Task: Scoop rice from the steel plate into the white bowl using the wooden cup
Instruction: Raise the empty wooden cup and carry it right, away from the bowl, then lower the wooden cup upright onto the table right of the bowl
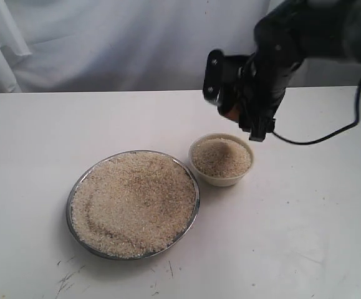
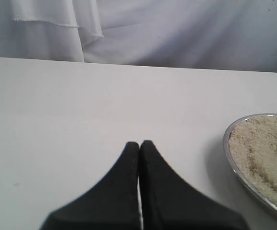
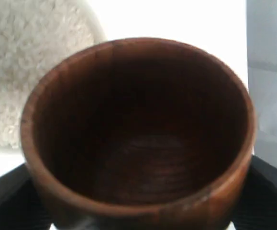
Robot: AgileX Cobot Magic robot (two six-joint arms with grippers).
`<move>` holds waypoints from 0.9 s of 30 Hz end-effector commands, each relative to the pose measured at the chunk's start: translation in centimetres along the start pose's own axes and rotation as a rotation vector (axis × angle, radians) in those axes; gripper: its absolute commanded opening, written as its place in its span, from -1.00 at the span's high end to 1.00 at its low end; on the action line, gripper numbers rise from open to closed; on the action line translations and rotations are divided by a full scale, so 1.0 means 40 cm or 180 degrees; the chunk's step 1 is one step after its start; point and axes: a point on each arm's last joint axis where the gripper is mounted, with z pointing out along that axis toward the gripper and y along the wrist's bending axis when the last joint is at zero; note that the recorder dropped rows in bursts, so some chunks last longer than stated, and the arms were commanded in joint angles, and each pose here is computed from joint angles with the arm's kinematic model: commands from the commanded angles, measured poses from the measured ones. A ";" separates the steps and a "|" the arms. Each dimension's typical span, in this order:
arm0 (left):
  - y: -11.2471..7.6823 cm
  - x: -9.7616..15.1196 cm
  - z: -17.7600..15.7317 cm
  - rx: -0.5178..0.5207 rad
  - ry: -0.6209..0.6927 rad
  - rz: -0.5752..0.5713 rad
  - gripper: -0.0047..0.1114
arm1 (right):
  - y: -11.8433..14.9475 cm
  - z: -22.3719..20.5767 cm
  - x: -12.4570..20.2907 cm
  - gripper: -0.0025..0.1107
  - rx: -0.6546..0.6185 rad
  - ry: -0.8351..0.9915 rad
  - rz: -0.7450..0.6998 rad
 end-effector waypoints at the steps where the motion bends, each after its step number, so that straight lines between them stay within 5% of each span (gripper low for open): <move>1: 0.000 0.000 0.000 0.0008 -0.0043 0.0005 0.92 | -0.049 -0.077 0.076 0.96 0.0207 -0.0890 0.0854; 5: 0.000 0.000 0.000 0.0008 -0.0043 0.0005 0.92 | -0.049 -0.094 0.161 0.96 0.0795 -0.1472 0.1853; 10: 0.000 0.000 0.000 0.0008 -0.0043 0.0005 0.92 | 0.020 -0.050 0.278 0.96 0.1770 -0.1185 0.2851; 17: 0.000 0.000 0.000 0.0008 -0.0043 0.0005 0.92 | 0.118 -0.017 0.315 0.96 0.1843 -0.1916 0.3877; 21: 0.000 0.000 0.000 0.0008 -0.0043 0.0005 0.92 | 0.167 -0.016 0.305 0.96 0.1761 -0.2691 0.3863; 27: 0.000 0.000 0.000 0.0008 -0.0043 0.0005 0.92 | 0.255 0.019 0.292 0.96 0.1243 -0.2859 0.3470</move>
